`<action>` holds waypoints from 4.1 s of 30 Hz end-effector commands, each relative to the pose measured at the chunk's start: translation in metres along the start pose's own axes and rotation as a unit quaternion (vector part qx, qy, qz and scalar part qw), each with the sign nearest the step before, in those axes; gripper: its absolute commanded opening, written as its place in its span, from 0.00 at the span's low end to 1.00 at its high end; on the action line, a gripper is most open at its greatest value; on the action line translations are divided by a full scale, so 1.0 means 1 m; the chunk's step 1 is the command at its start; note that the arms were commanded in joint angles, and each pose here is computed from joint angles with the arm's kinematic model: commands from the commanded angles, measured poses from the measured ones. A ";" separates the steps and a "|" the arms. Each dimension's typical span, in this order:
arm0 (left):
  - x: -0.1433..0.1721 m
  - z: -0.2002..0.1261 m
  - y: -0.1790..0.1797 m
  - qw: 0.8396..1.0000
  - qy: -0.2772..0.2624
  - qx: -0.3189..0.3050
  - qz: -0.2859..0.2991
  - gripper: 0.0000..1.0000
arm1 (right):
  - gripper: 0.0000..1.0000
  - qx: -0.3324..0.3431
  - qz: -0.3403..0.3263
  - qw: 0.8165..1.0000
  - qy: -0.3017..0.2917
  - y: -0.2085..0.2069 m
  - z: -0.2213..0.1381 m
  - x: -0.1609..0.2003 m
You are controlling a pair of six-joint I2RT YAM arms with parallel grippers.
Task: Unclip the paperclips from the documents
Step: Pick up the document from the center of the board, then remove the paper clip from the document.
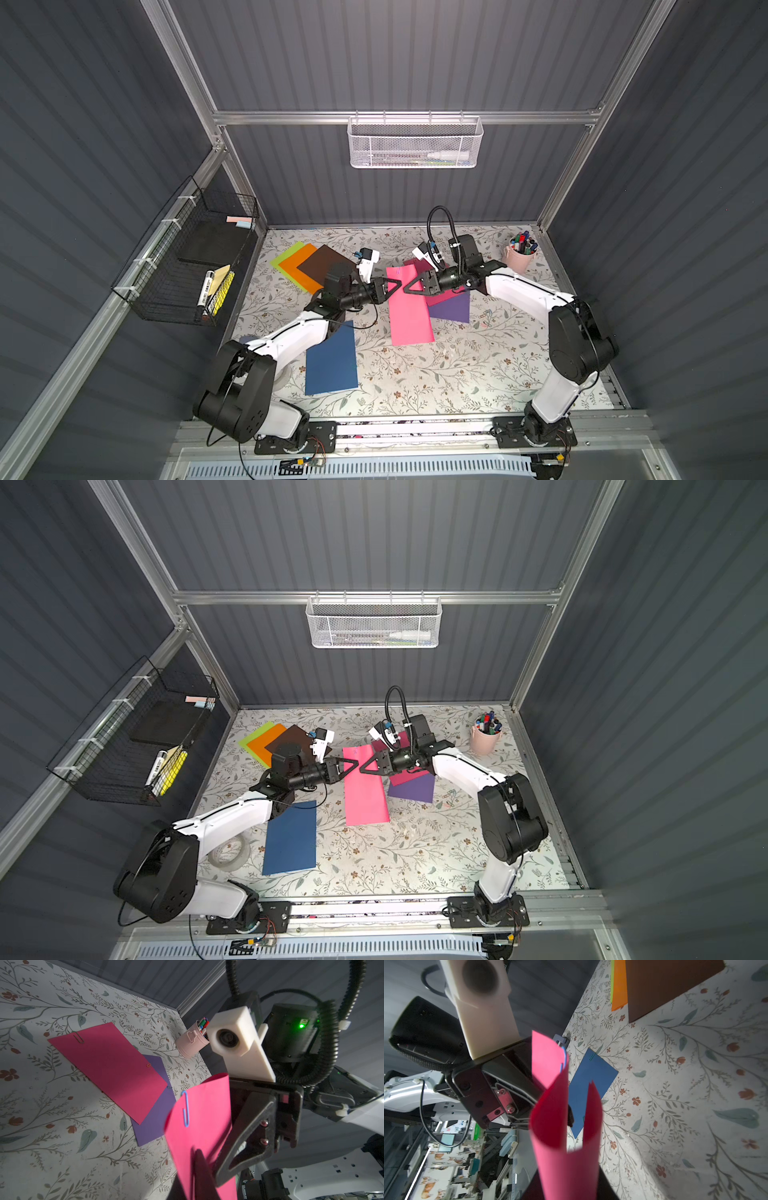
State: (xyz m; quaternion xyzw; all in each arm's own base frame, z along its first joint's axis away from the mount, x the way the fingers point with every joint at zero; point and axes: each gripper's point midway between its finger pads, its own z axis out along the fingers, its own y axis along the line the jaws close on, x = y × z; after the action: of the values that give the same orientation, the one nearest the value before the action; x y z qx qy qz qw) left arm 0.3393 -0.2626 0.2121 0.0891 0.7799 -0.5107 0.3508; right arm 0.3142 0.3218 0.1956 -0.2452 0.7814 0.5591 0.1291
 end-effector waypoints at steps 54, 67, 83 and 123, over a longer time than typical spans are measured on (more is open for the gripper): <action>0.016 -0.023 -0.082 0.951 0.132 0.093 0.264 0.00 | 0.25 -0.113 -0.316 0.942 -0.003 0.077 -0.050 -0.010; 0.024 -0.023 -0.079 0.951 0.142 0.100 0.256 0.00 | 0.03 -0.114 -0.317 0.941 -0.004 0.077 -0.050 -0.008; 0.032 -0.011 -0.062 0.952 0.167 0.092 0.241 0.00 | 0.00 -0.098 -0.322 0.941 -0.023 0.073 -0.067 -0.017; 0.048 -0.001 -0.047 0.948 0.207 0.083 0.226 0.00 | 0.05 -0.090 -0.328 0.939 -0.046 0.071 -0.084 -0.028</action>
State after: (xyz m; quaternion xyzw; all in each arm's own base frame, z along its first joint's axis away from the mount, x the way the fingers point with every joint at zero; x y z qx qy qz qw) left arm 0.2928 -0.2967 0.2437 0.4023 0.7209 -0.4511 0.3391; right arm 0.3045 0.2799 0.2684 -0.4575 0.6287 0.5664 0.2730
